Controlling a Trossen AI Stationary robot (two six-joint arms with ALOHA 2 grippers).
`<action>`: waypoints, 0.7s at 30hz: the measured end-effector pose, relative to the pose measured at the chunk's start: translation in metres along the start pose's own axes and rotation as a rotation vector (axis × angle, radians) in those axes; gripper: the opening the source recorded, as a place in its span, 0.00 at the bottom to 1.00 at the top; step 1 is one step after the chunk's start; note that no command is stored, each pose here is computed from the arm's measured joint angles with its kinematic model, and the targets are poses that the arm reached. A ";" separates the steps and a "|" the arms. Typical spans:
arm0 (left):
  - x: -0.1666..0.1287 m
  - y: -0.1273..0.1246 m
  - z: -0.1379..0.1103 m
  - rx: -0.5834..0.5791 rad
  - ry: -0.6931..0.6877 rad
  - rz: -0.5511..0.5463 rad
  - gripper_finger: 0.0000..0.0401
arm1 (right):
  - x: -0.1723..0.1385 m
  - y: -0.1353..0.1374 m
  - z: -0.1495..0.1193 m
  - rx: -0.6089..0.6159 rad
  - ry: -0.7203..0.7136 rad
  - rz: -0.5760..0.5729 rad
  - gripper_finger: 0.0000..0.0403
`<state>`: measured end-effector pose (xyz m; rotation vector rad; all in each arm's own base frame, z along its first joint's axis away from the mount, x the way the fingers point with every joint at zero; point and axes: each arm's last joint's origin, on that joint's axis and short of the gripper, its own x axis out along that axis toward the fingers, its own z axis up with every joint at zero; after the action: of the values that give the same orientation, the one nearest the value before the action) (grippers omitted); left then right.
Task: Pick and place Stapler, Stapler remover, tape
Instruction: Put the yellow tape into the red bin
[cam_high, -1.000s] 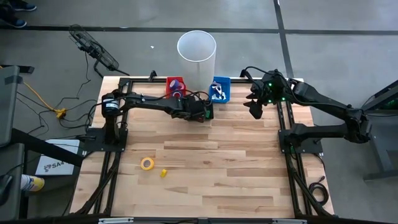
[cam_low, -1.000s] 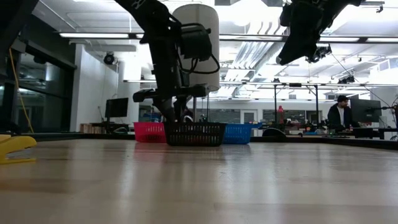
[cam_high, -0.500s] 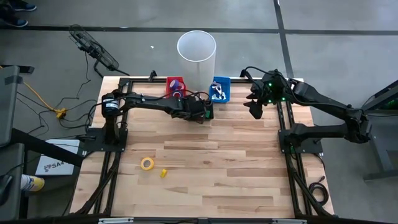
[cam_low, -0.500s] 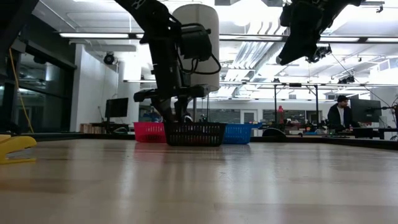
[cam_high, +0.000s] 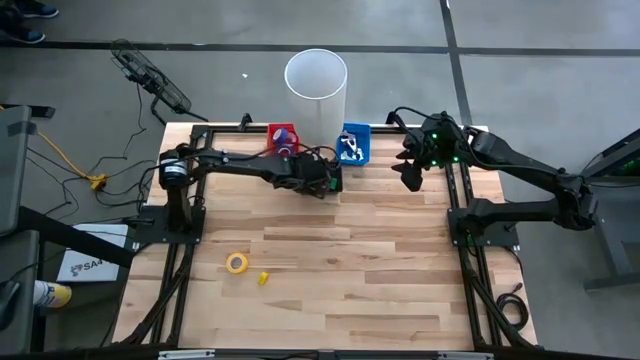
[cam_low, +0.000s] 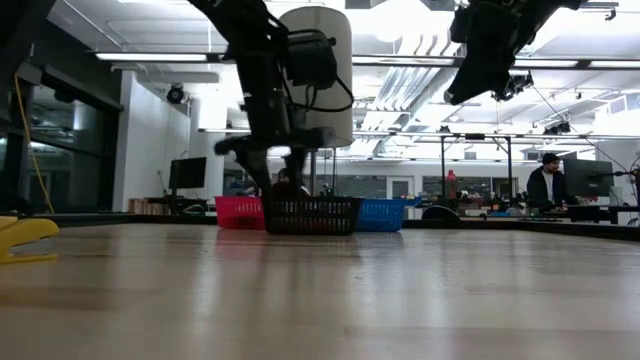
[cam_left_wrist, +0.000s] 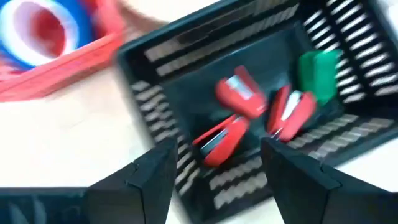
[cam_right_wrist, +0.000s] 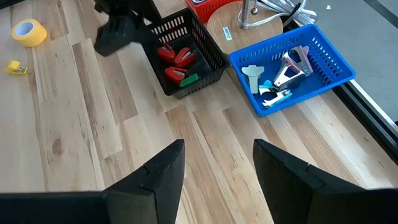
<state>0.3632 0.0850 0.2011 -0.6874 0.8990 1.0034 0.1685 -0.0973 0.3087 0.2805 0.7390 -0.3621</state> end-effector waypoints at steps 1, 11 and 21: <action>-0.004 0.003 0.000 0.007 0.007 0.012 0.56 | 0.000 0.000 0.000 0.000 0.000 0.000 0.45; -0.058 0.024 -0.007 0.073 0.036 0.068 0.52 | 0.000 0.000 -0.001 0.001 0.009 0.000 0.45; -0.101 0.036 -0.040 0.169 0.144 0.139 0.52 | 0.000 0.000 -0.001 -0.002 0.008 0.000 0.45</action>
<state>0.2920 0.0252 0.2681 -0.5646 1.1566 0.9963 0.1679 -0.0971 0.3081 0.2798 0.7474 -0.3607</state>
